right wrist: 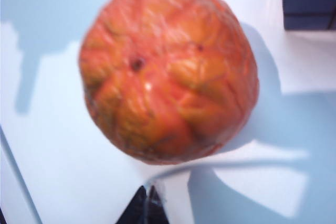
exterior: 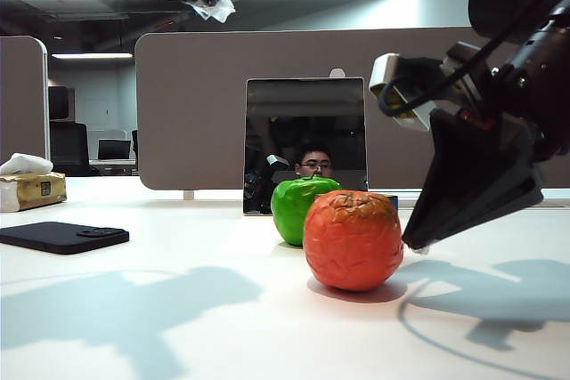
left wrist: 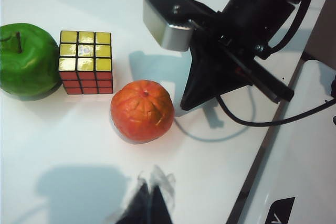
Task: Move all the fruits on the tabletop near the face of the Rubik's cube that has the color most similar to each fruit.
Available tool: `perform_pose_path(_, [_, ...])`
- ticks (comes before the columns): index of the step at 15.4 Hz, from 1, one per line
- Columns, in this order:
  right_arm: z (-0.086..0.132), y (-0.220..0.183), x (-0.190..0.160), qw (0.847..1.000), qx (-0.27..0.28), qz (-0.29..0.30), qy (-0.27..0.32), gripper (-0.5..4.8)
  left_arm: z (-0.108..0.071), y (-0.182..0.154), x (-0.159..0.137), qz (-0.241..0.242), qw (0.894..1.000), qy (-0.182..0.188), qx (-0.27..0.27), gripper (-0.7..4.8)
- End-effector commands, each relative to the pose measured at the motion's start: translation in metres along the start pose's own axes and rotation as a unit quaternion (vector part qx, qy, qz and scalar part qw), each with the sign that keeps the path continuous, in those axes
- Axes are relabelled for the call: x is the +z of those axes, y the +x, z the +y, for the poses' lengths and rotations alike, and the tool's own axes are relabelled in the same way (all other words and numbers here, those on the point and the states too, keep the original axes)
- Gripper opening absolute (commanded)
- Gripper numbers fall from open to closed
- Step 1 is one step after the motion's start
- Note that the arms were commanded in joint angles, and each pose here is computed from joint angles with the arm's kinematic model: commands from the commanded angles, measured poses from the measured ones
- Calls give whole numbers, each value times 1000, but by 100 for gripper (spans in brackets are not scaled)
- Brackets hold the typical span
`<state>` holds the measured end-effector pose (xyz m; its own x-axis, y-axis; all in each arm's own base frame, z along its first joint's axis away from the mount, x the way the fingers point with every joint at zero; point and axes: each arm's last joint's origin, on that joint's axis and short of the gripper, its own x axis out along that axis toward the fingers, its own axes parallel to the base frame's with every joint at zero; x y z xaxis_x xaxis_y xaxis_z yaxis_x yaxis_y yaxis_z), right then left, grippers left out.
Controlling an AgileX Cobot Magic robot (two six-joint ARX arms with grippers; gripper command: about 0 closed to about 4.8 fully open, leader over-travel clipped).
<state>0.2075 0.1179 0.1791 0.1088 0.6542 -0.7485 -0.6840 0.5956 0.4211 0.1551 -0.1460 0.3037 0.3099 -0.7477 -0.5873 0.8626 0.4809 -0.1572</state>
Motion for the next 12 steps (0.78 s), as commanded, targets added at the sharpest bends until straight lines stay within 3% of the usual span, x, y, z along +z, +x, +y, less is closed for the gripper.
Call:
perform_pose_path(1, [1,-1,4,1000,3,-14,-13,-1,0,0,1,-3,1000,2,0,-5])
perform_pose_path(4, [7,6,12,999,-1,-39,-9,-1,1,1,1,-5,1000,2,1,-5])
perform_pose_path(12, [-3,22,24,997,-17,-76,5,-1,1,1,1,-5,1000,2,1,-5])
